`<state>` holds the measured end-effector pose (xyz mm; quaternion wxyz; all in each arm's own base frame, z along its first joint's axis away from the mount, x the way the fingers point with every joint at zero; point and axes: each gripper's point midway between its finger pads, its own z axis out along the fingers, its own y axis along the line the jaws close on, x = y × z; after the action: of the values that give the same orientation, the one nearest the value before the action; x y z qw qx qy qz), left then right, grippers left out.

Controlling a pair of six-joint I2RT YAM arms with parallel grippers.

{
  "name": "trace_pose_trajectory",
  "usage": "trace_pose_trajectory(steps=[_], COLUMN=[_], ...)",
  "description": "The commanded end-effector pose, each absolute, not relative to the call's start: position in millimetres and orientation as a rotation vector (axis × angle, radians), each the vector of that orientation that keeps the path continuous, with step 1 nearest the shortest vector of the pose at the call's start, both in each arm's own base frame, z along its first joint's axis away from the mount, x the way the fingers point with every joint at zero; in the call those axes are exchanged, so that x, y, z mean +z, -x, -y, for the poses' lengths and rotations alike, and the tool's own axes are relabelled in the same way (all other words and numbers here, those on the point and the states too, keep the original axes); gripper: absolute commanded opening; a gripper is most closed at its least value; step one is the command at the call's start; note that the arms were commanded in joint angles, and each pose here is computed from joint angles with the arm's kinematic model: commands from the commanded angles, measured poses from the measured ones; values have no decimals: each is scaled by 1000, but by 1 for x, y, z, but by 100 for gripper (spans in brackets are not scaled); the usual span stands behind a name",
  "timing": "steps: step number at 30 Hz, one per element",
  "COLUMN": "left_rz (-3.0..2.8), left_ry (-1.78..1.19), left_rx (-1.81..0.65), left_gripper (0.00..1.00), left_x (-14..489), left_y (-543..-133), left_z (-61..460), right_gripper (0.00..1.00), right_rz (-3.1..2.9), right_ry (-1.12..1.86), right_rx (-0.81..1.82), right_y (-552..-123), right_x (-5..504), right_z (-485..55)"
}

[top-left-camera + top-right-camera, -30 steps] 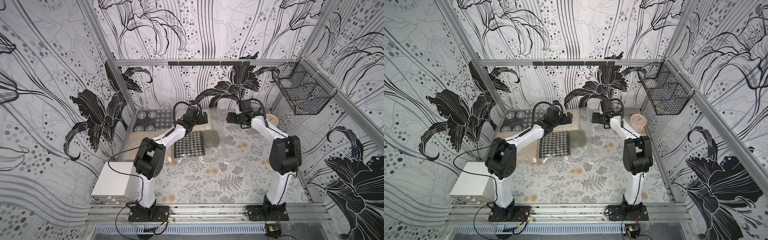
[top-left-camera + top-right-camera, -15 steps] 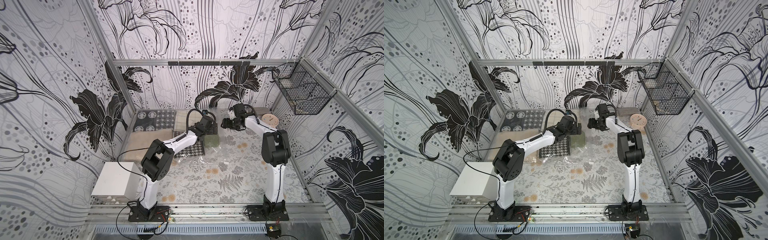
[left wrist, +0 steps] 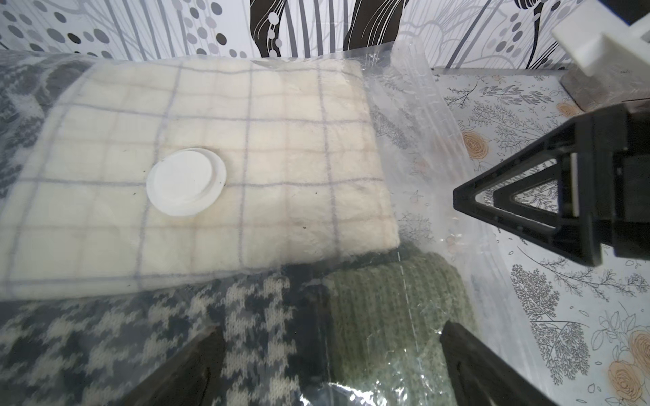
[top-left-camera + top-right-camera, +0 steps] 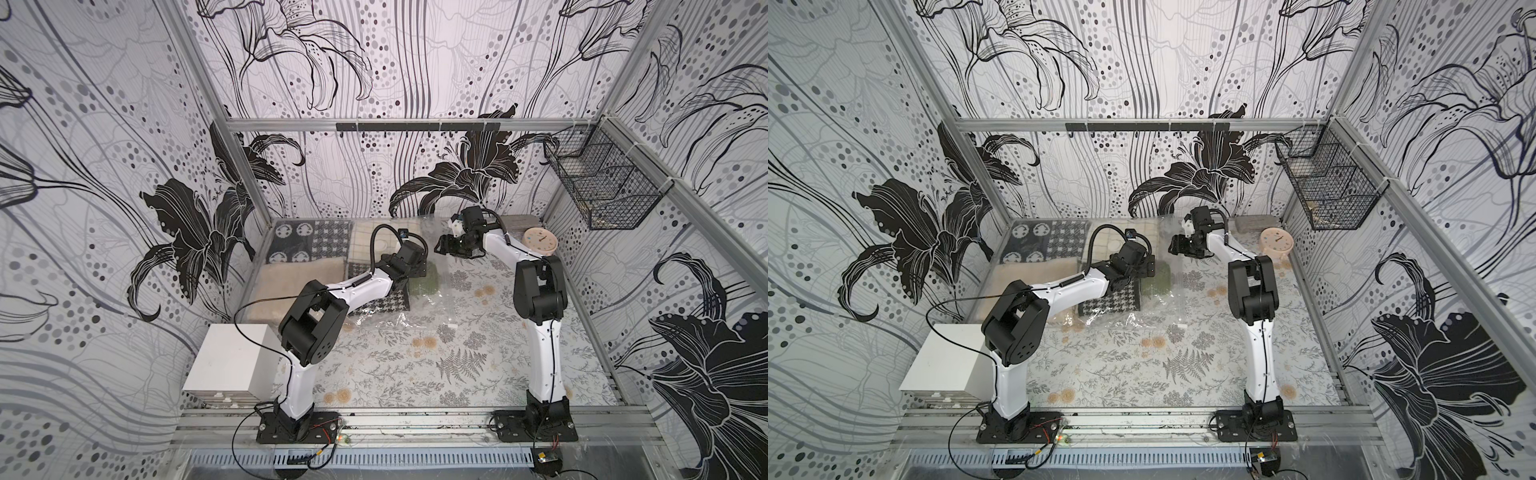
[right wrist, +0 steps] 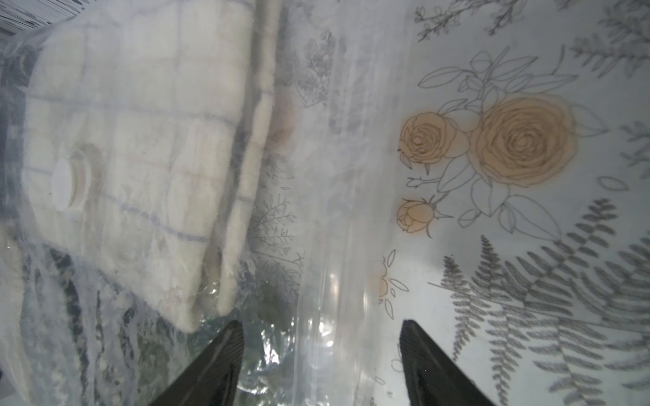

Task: Take the scarf out of the vacuum bag
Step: Open the vacuum bag at the center of the board.

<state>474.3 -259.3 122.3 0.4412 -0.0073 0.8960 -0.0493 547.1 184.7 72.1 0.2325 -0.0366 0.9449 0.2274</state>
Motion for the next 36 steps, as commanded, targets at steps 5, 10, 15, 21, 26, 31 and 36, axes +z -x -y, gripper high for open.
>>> trace_pose_trajectory(steps=[5, 10, 15, 21, 26, 31, 36], left_rz=[-2083, -2076, -2075, -2060, -2050, -2056, -2062], left_ry=[44, 18, -13, -37, -106, -181, -234], left_rx=[-139, -138, -136, -159, -174, -230, -259], left_gripper=[97, 97, 97, 97, 93, 93, 94], left_x=[169, 170, 167, 170, 170, 161, 150], left_y=[-476, -473, -469, -467, -463, -458, -460], left_z=[249, 253, 261, 271, 289, 316, 337], right_gripper=[71, 63, 62, 49, 25, 18, 5], right_rz=[-2629, -2627, -2593, -2545, -2540, -2550, -2577], right_ry=[88, 99, 109, 95, 86, 98, 92], right_rx=[730, 807, 843, 981, 1025, 934, 796], right_y=[-545, -542, -534, -528, -527, -525, -523], right_x=[58, 58, 77, 90, 93, 104, 111], right_z=[-197, -205, -207, -219, -222, -212, -196])
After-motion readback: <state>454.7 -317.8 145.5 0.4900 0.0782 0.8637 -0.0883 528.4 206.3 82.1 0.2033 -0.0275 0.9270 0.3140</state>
